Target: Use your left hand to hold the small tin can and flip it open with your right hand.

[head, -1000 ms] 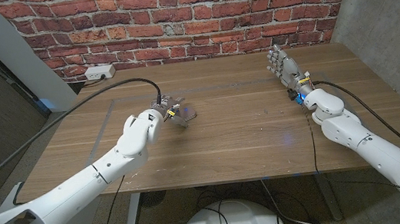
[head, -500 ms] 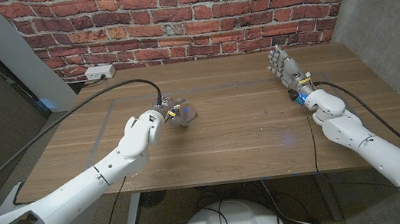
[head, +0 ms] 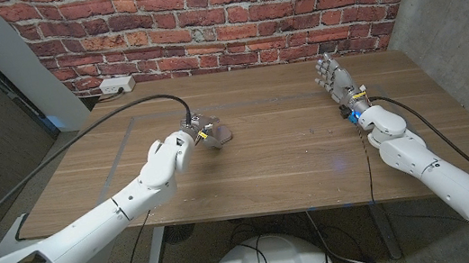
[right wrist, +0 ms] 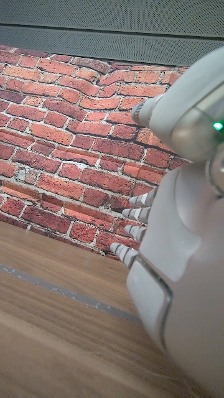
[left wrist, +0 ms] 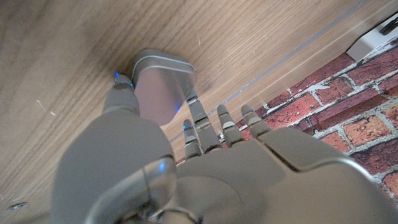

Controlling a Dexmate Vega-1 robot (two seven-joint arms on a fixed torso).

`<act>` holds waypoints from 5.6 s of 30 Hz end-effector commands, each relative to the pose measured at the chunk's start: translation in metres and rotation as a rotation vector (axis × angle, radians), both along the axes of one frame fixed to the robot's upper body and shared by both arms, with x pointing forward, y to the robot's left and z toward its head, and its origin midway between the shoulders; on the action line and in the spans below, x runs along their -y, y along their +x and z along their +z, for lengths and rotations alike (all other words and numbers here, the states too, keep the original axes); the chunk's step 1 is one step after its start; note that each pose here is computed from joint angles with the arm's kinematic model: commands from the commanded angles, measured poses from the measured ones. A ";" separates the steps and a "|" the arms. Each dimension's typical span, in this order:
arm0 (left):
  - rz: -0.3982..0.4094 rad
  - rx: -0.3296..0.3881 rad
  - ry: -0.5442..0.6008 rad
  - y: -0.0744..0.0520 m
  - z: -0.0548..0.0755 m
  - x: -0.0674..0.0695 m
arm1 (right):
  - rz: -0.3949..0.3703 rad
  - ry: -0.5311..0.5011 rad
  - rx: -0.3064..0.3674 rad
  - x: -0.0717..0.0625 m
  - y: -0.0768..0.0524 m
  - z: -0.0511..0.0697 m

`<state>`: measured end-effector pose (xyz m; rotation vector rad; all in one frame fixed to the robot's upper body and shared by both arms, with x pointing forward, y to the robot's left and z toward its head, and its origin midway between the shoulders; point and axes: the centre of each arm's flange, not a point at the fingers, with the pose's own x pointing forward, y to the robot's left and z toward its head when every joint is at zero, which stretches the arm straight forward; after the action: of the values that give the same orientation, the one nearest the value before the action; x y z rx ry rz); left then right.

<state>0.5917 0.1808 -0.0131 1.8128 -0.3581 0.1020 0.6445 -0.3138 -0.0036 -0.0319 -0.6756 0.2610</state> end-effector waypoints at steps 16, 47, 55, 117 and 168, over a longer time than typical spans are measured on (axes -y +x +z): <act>-0.057 0.044 -0.240 -0.008 0.014 -0.007 | -0.007 0.015 0.001 0.013 -0.002 -0.003; -0.194 0.046 -0.532 -0.007 0.041 -0.007 | -0.020 0.015 0.032 0.009 -0.013 -0.002; -0.233 0.045 -0.625 -0.005 0.047 -0.009 | -0.046 0.031 0.035 0.009 -0.016 -0.005; -0.792 -0.180 -1.032 0.044 0.072 0.018 | -0.186 -0.190 -0.012 -0.025 -0.050 0.010; -0.954 -0.343 -1.191 0.063 0.060 0.015 | -0.125 -0.258 0.006 -0.063 -0.079 0.032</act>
<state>0.6542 0.1681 0.0417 0.3391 -0.6611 -0.5400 0.5742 -0.2604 0.0234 -0.3060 -0.6467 0.2172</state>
